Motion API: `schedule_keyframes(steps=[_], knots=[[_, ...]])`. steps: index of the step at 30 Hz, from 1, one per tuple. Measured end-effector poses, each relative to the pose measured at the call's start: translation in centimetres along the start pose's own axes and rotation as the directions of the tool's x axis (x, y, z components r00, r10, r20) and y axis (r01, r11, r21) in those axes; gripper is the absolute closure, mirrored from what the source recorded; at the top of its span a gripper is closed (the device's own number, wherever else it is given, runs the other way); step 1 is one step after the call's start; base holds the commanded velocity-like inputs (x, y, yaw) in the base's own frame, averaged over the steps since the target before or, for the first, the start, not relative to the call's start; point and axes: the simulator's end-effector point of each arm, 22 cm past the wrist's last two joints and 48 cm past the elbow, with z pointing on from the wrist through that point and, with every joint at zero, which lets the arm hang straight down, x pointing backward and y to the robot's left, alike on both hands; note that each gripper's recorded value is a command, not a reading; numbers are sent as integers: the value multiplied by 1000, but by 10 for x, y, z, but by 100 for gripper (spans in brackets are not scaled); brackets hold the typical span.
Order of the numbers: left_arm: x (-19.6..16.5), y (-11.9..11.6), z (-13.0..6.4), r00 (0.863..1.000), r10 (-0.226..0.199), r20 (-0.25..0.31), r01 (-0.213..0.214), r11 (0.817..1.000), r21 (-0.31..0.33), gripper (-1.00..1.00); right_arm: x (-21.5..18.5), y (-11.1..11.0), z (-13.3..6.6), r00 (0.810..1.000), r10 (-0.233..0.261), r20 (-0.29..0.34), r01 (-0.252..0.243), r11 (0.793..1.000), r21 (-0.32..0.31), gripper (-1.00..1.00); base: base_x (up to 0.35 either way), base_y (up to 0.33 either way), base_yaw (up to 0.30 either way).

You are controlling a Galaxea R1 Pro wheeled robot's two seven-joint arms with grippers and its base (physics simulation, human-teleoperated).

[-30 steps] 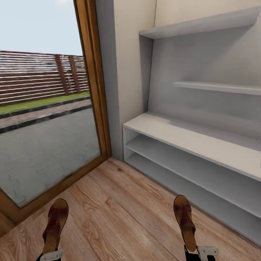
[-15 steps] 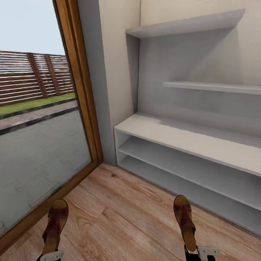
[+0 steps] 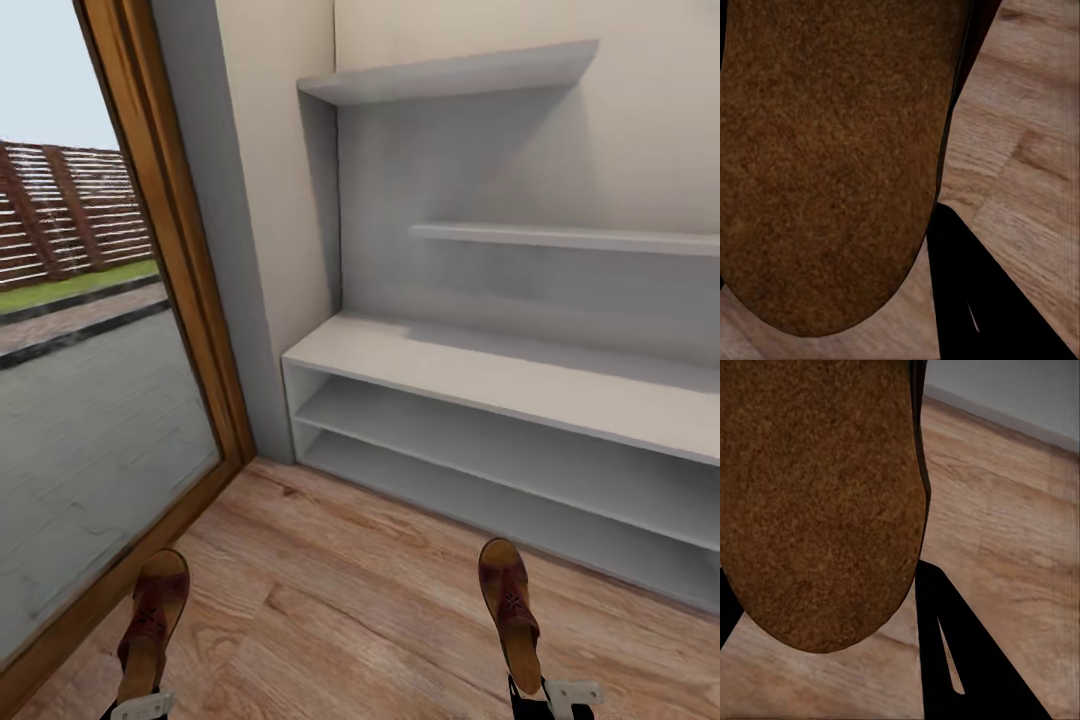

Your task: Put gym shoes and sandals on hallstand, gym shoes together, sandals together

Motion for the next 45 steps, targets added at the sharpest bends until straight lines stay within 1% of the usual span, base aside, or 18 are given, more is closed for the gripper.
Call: schedule_keyframes(steps=[30,41,45], knots=[[0,0,0,1000,-1,-1,1,1000,0,100,0,0,0,1000,0,0,0,1000,0,100,0,1,-288],[0,0,0,1000,-1,0,1,1000,-1,100,0,0,0,1000,0,-1,0,1000,0,100,-113,228,-288],[0,0,0,1000,-1,-1,1,1000,-1,100,0,0,0,1000,0,0,0,1000,0,100,-93,125,-288]])
